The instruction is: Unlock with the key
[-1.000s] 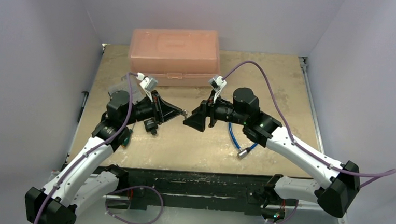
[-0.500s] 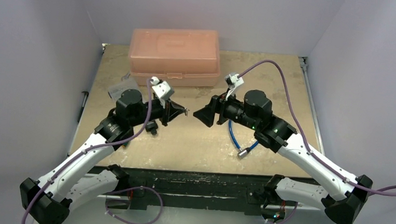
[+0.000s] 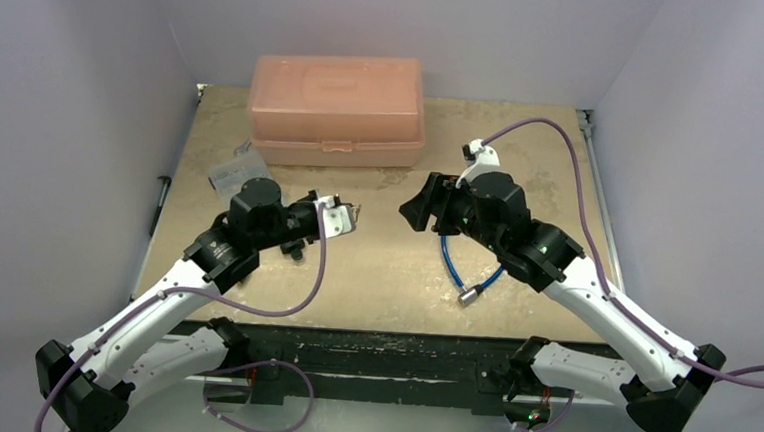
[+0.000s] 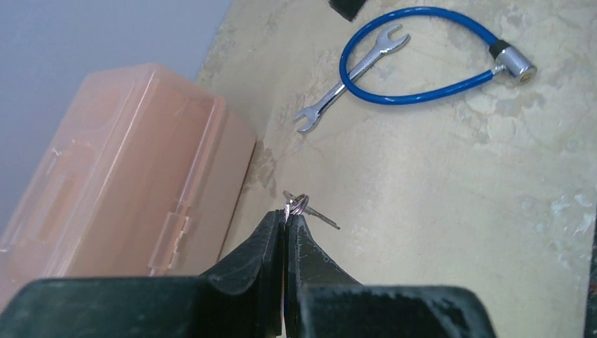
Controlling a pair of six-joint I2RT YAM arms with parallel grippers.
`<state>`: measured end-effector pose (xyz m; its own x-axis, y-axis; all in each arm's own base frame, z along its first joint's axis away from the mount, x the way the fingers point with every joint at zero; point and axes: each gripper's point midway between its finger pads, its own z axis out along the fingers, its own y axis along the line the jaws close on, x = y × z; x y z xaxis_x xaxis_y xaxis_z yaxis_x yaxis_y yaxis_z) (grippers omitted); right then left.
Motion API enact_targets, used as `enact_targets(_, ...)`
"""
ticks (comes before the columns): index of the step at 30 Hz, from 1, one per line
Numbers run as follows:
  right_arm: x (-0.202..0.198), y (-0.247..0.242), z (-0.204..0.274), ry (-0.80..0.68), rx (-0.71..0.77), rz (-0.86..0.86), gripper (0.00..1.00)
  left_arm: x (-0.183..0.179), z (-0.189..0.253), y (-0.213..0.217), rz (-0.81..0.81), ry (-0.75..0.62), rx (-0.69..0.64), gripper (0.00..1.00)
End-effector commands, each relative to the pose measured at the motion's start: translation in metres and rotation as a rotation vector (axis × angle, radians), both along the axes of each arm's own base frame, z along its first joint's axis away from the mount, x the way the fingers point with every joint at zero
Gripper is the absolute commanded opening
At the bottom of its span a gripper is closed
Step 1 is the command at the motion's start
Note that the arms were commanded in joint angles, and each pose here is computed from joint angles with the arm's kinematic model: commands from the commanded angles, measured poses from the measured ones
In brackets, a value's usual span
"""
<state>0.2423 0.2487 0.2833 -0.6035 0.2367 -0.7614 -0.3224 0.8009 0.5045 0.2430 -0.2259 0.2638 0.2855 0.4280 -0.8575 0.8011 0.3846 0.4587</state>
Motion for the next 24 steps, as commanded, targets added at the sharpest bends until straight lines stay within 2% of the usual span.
enact_targets(1, 0.000, -0.007, 0.030, -0.039, 0.076, -0.044, 0.74, -0.006, 0.017, -0.007, -0.132, -0.227, 0.077, 0.00)
enact_targets(4, -0.003, -0.004, 0.037, -0.027, 0.117, -0.037, 0.73, -0.024, 0.001, -0.010, -0.317, -0.421, 0.213, 0.00)
enact_targets(8, -0.008, 0.003, 0.044, 0.008, 0.176, -0.026, 0.72, -0.037, 0.008, -0.019, -0.402, -0.558, 0.174, 0.00)
enact_targets(12, -0.014, 0.013, 0.050, 0.042, 0.232, 0.019, 0.71, -0.052, 0.010, -0.026, -0.503, -0.614, 0.151, 0.00)
enact_targets(17, -0.021, 0.035, 0.038, 0.119, 0.315, 0.099, 0.68, -0.062, 0.021, -0.028, -0.504, -0.698, 0.068, 0.00)
enact_targets(24, -0.030, 0.070, 0.024, 0.219, 0.445, 0.230, 0.64, -0.065, 0.023, -0.027, -0.505, -0.734, 0.062, 0.00)
